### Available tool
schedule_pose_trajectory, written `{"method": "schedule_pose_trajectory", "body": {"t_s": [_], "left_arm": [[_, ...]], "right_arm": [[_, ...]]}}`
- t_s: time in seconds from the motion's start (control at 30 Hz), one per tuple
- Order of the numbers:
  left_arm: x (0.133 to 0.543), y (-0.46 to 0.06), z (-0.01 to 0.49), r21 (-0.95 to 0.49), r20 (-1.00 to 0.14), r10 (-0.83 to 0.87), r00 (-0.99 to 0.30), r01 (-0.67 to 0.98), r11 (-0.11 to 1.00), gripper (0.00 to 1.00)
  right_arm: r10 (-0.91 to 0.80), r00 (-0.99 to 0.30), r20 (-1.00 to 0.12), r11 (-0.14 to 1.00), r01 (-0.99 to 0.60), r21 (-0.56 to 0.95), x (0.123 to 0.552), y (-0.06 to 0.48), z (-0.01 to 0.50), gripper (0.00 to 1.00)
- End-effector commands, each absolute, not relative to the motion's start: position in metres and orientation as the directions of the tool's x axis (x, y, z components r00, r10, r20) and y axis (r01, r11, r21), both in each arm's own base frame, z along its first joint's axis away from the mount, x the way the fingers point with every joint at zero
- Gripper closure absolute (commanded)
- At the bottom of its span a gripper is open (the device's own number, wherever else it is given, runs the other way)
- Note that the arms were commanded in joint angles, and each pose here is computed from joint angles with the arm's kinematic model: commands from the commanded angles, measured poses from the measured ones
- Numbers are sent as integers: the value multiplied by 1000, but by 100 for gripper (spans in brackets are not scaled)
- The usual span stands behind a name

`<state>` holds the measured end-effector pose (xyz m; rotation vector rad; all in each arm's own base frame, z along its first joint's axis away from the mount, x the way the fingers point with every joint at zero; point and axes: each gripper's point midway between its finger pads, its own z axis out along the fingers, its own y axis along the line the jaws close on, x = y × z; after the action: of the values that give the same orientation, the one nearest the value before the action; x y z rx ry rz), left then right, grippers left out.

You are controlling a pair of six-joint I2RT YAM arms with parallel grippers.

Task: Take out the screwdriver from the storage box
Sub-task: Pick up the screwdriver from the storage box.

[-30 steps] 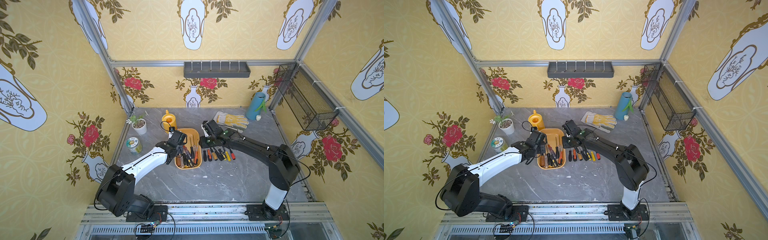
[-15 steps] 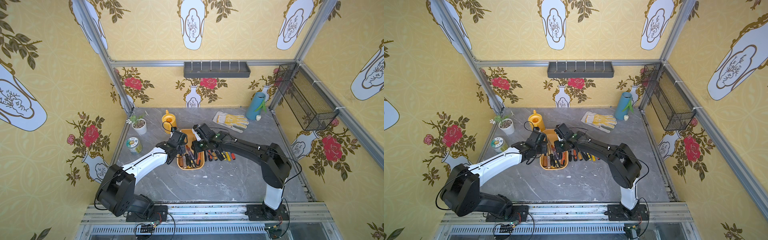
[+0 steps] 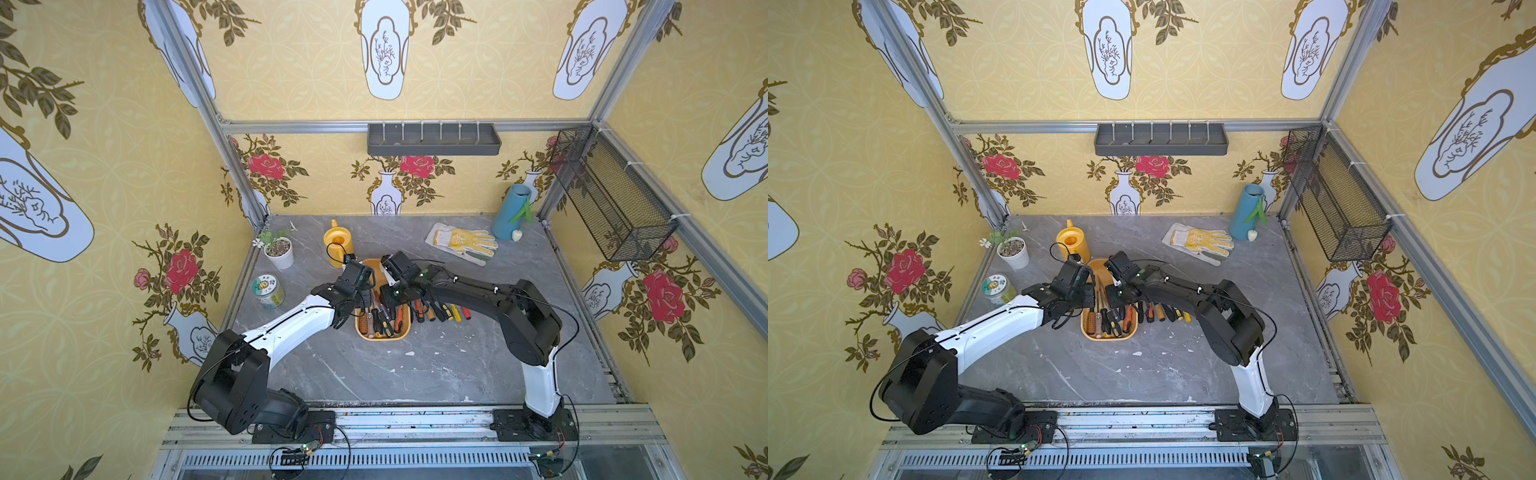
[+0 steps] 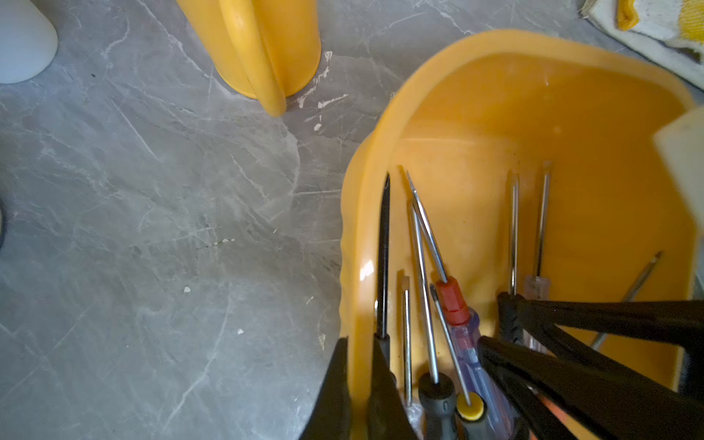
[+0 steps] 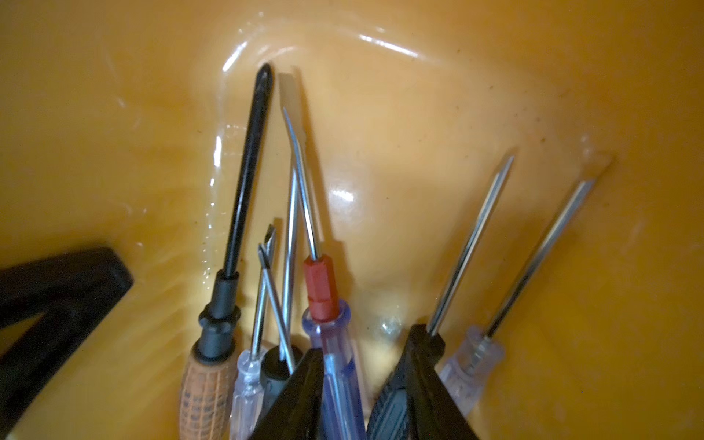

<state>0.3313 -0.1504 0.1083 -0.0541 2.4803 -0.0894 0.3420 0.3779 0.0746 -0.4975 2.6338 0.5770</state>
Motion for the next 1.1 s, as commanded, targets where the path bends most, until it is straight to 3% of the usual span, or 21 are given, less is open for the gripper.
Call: {"method": "schedule_pose_trajectory", "body": {"t_s": [0.0,0.6,0.9,1.07], "left_arm": [[338,-155,115,-100,-640,-66,-765,-2,995,100],[338,-152,117,-88,-648,-67,-759,-12,996,100],[338,-151,120,-84,-652,-65,-755,-13,996,100],[339,-149,121,-78,-655,-66,-753,-19,997,100]], "right_arm": [[-249,-853,-459,841,-425,333,346,387,75,59],[-250,-862,-440,847,-415,331,341,389,63,60],[-252,-903,-348,874,-367,319,337,388,33,66],[-252,-907,-336,881,-358,308,337,386,33,78]]}}
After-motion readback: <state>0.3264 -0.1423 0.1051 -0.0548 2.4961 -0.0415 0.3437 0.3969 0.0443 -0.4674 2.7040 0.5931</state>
